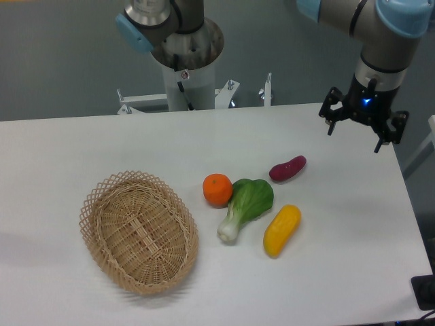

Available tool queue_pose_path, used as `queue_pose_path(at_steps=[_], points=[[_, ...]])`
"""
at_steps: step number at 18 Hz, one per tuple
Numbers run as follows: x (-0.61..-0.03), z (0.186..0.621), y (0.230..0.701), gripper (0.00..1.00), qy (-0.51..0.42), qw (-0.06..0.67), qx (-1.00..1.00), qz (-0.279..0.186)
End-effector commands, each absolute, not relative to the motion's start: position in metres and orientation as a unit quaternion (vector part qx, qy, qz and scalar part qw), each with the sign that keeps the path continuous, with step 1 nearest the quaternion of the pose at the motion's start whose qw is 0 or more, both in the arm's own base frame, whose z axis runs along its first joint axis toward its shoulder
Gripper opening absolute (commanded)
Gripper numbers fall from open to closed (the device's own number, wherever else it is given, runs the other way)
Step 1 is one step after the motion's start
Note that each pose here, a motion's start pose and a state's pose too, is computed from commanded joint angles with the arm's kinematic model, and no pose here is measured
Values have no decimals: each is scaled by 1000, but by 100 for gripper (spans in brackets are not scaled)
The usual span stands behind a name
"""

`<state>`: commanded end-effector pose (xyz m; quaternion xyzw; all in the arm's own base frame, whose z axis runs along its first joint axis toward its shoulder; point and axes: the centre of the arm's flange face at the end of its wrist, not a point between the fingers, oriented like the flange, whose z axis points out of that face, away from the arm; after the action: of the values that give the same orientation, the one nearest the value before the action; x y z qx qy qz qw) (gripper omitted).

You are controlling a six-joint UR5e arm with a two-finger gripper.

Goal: Pick up the mango from the table

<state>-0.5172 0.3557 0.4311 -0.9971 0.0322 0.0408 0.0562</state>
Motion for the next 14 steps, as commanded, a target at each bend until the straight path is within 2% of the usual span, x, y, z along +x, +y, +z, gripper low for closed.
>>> queue_pose_path(at_steps=[5,9,14], points=[[-508,407,392,100,-20,64,-997,36],[-504,369,419,100,-66,57,-996,13],[-505,328,439,100,-82,70,-994,30]])
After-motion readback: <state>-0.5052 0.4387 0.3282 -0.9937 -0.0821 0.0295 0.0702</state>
